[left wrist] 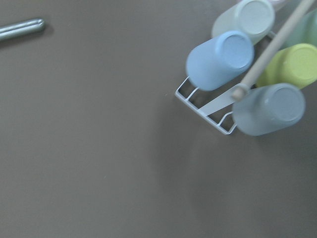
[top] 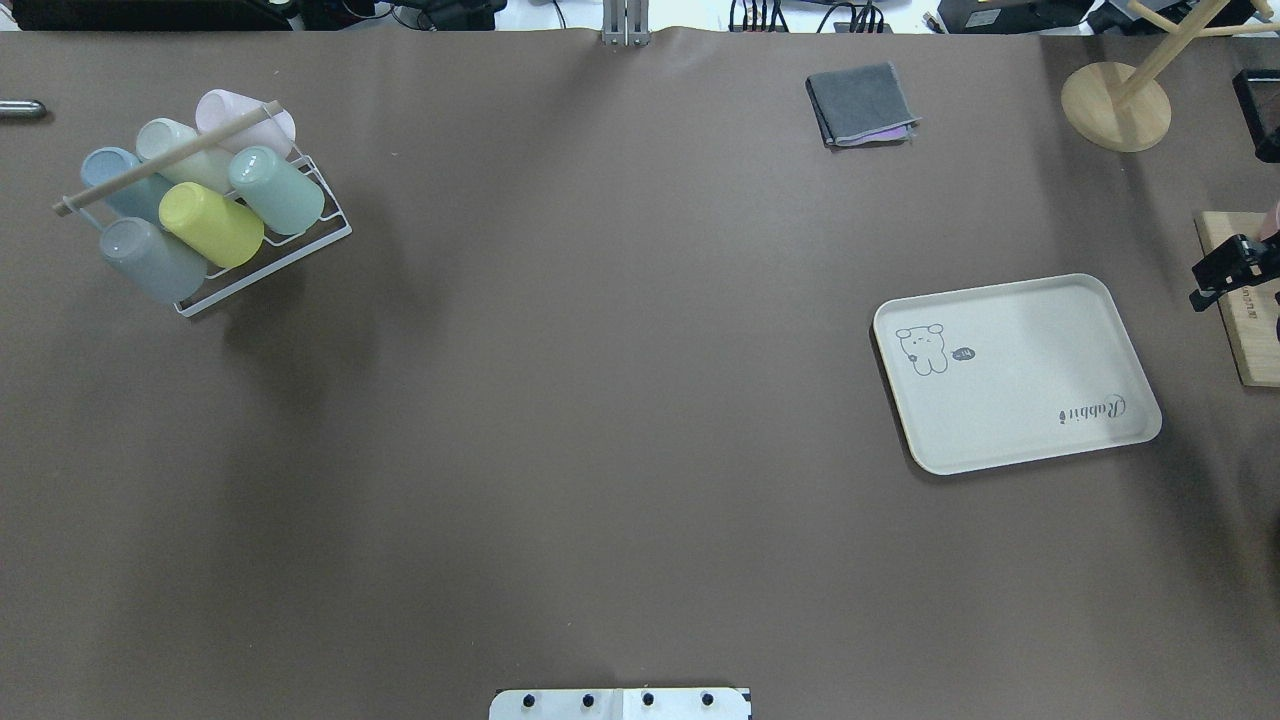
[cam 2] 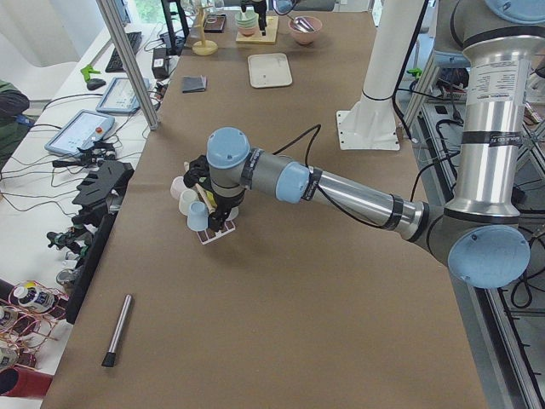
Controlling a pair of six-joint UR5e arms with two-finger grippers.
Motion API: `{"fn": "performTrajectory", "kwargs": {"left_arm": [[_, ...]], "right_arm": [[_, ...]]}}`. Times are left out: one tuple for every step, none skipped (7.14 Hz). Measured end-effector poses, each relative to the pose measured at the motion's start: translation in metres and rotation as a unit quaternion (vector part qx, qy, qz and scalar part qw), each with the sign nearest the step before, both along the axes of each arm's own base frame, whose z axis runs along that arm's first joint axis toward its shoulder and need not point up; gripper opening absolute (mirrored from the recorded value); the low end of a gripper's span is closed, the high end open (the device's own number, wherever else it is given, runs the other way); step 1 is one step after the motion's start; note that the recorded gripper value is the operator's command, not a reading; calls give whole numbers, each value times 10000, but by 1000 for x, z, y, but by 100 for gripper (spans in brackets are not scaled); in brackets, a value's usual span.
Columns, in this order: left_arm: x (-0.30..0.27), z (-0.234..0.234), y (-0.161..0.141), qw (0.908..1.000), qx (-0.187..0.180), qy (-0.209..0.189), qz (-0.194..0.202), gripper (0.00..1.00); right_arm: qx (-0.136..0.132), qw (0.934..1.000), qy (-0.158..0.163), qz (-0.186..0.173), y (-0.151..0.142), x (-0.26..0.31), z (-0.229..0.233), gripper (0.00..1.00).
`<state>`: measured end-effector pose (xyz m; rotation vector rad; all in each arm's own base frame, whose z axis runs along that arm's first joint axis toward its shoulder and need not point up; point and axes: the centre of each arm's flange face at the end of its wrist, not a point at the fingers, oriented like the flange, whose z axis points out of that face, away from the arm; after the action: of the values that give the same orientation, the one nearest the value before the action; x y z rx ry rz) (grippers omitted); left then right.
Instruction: Pick up and place green cup on tray
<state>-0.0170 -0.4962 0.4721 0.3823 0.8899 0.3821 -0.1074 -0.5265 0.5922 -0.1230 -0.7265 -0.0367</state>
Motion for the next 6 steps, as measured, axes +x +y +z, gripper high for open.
{"fn": "performTrajectory", "kwargs": {"left_arm": [[15, -17, 0, 9996, 222, -132, 109, 99], [34, -35, 0, 9983, 454, -276, 249, 99], [58, -57, -2, 9955, 744, -416, 413, 99], [83, -80, -5, 9917, 1031, -514, 577, 99], [111, -101, -9, 9869, 1299, -609, 737, 99], [135, -123, -13, 9807, 1607, -714, 855, 99]], "right_arm": [[38, 10000, -17, -3, -4, -3, 11, 99], [-8, 10000, -14, 9, -9, -8, 19, 99], [-115, 9999, 1, 69, -15, -17, 21, 99], [-216, 9997, 13, 132, -20, -26, 20, 99], [-254, 9995, -1, 165, -22, -35, 18, 99], [-230, 9996, -44, 179, -22, -47, 20, 99]]}}
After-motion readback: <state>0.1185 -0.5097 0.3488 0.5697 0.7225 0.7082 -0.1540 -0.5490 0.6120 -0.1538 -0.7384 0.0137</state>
